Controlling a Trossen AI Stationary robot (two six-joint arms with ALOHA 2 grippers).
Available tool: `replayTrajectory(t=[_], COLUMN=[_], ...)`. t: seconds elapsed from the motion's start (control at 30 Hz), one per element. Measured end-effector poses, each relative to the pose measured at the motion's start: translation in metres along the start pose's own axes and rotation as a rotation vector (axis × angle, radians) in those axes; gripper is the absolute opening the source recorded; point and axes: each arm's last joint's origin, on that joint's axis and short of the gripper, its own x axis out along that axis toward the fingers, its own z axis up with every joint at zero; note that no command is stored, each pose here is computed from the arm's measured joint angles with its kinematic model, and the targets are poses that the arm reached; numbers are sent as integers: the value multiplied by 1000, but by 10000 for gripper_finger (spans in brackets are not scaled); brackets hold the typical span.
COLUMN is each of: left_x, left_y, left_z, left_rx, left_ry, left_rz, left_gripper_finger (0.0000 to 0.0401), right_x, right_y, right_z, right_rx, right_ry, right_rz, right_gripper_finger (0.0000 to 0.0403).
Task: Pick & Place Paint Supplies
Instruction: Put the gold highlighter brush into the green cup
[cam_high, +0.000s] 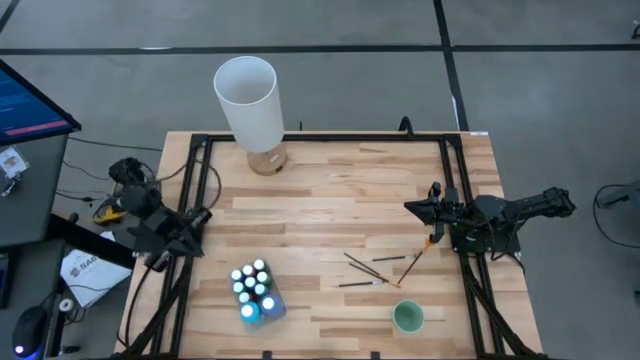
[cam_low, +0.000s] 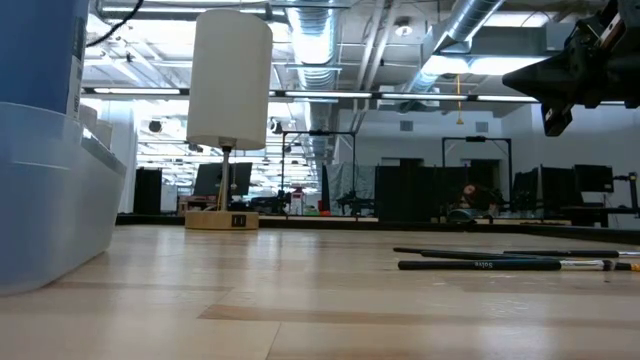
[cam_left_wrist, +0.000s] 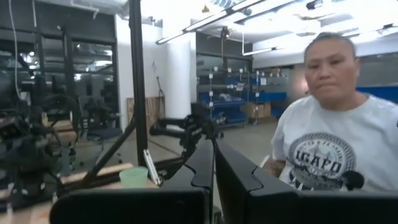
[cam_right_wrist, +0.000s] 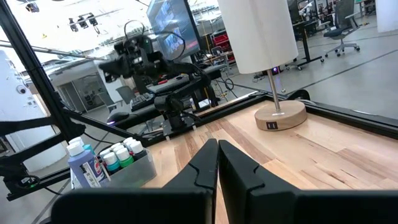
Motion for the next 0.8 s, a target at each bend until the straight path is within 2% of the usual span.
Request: replayTrajectory(t=[0.43, 0.6, 0.8], left_x=[7, 7, 7], left_y=[-5, -5, -5], left_z=[-55, -65, -67], left_rx=[7, 6, 11], left_ry=[19, 14, 20], left_rz=[1, 4, 3], left_gripper_finger=[0, 0, 0], right_x=[0, 0, 0], right_y=[0, 0, 0], right_z=[0, 0, 0], right_rx=[0, 0, 0], right_ry=[-1, 0, -1], right_rz=[0, 0, 0], right_gripper_finger=[8, 8, 8])
